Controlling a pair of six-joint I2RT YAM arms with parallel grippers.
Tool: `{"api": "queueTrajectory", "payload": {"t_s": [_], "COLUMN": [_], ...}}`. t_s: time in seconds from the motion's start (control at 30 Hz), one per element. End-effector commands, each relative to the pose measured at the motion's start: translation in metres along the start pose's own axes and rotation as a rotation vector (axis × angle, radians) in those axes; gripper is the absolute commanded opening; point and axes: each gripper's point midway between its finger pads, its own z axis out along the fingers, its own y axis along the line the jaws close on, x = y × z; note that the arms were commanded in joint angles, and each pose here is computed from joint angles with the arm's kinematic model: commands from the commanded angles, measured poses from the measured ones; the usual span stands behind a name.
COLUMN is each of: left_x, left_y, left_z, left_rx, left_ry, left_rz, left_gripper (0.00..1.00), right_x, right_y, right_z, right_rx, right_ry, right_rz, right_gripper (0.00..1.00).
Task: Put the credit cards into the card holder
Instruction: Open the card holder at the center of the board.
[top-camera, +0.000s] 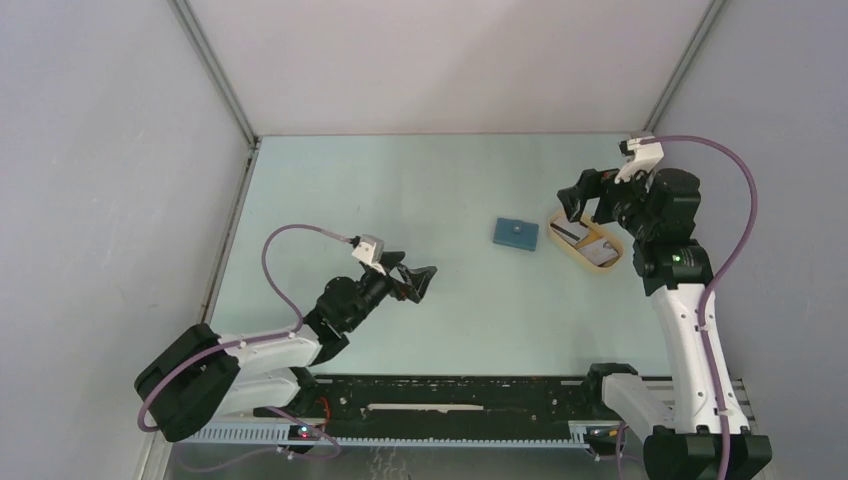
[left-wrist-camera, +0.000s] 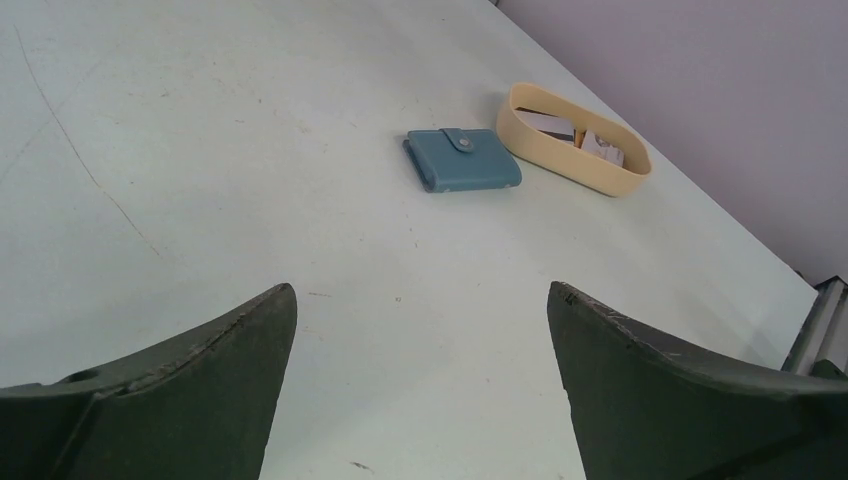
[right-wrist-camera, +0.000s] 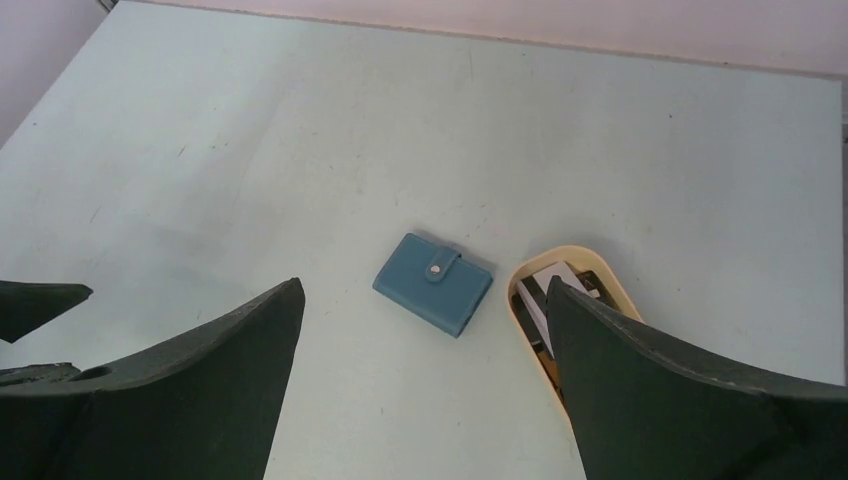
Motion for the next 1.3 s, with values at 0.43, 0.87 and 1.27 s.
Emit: {"api": "queueTrajectory", "payload": {"t_s": [0.43,0.87,1.27], "left_x": [-0.063,-0.158,-0.081], "left_y": [-0.038,-0.074,-0.036], "left_z": [0.027,0.119,0.136], "left_rx": [0.119,0.269,0.225], "left_ry": [-0.07,-0.042,0.117], "left_rz": [0.068,0.02,0.077], "left_gripper": [1.0,1.0,0.95], "right_x": [0.044,0.098,0.174], "right_y": [0.054,0.016,-0.005], "right_z": [0.051,0.107,0.172], "right_rx": [-0.435,-0.297,-0.138], "right_ry": [0.173,0.462,0.743], "right_rz": [-0.283,-0.089,-0.009], "right_gripper": [1.0,1.0,0.71]}}
